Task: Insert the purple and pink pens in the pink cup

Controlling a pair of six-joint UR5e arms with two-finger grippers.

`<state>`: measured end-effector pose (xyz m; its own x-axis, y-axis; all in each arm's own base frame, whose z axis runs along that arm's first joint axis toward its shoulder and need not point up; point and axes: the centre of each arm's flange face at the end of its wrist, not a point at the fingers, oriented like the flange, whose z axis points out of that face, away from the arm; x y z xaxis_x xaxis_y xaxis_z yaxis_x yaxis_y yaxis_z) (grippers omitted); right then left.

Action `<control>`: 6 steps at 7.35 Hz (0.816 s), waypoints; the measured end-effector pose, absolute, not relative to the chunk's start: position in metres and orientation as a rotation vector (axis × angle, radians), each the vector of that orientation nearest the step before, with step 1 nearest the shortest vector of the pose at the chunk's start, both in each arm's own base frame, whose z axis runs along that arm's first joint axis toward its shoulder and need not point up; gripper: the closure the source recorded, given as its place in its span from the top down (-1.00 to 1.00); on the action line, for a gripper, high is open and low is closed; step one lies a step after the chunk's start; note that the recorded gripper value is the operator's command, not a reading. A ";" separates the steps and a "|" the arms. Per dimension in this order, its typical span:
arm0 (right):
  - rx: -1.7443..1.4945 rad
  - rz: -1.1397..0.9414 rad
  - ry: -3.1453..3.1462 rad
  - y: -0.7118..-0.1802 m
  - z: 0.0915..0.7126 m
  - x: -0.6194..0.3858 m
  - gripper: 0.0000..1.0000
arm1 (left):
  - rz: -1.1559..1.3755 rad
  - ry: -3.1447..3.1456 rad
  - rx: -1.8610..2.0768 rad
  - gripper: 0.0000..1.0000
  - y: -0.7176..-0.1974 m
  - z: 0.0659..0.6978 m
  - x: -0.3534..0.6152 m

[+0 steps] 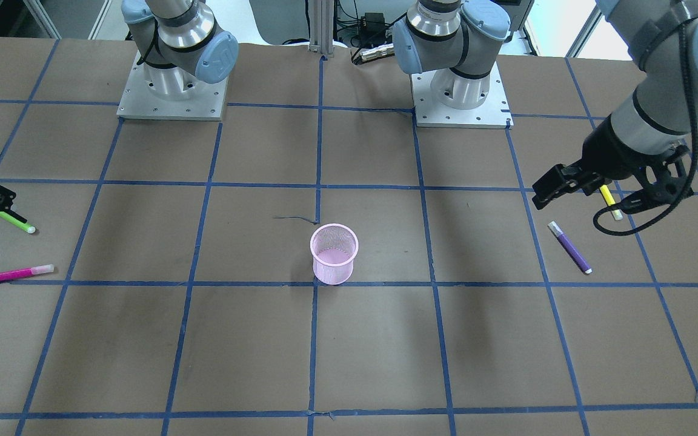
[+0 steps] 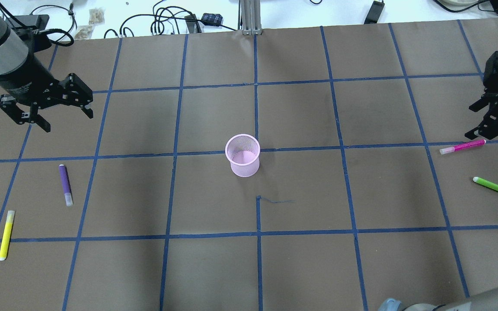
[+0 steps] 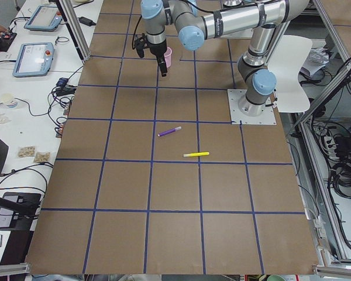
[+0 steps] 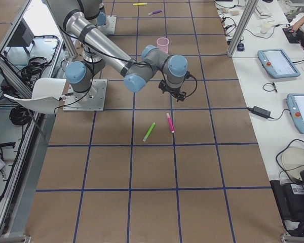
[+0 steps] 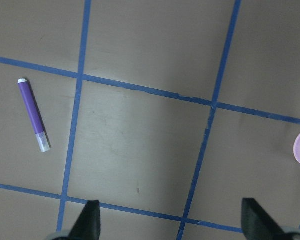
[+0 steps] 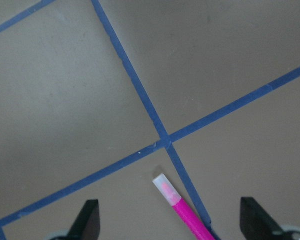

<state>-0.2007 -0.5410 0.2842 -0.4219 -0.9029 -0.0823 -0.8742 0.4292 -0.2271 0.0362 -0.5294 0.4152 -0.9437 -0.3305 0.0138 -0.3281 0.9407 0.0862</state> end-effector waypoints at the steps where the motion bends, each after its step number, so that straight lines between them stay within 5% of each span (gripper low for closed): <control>1: -1.642 -0.245 2.430 -0.545 0.261 -0.216 1.00 | -0.116 -3.060 0.578 1.00 -0.533 0.401 0.064; 6: -2.004 -0.426 2.081 -0.540 0.200 -0.281 0.85 | -0.076 -3.067 0.629 1.00 -0.537 0.296 0.172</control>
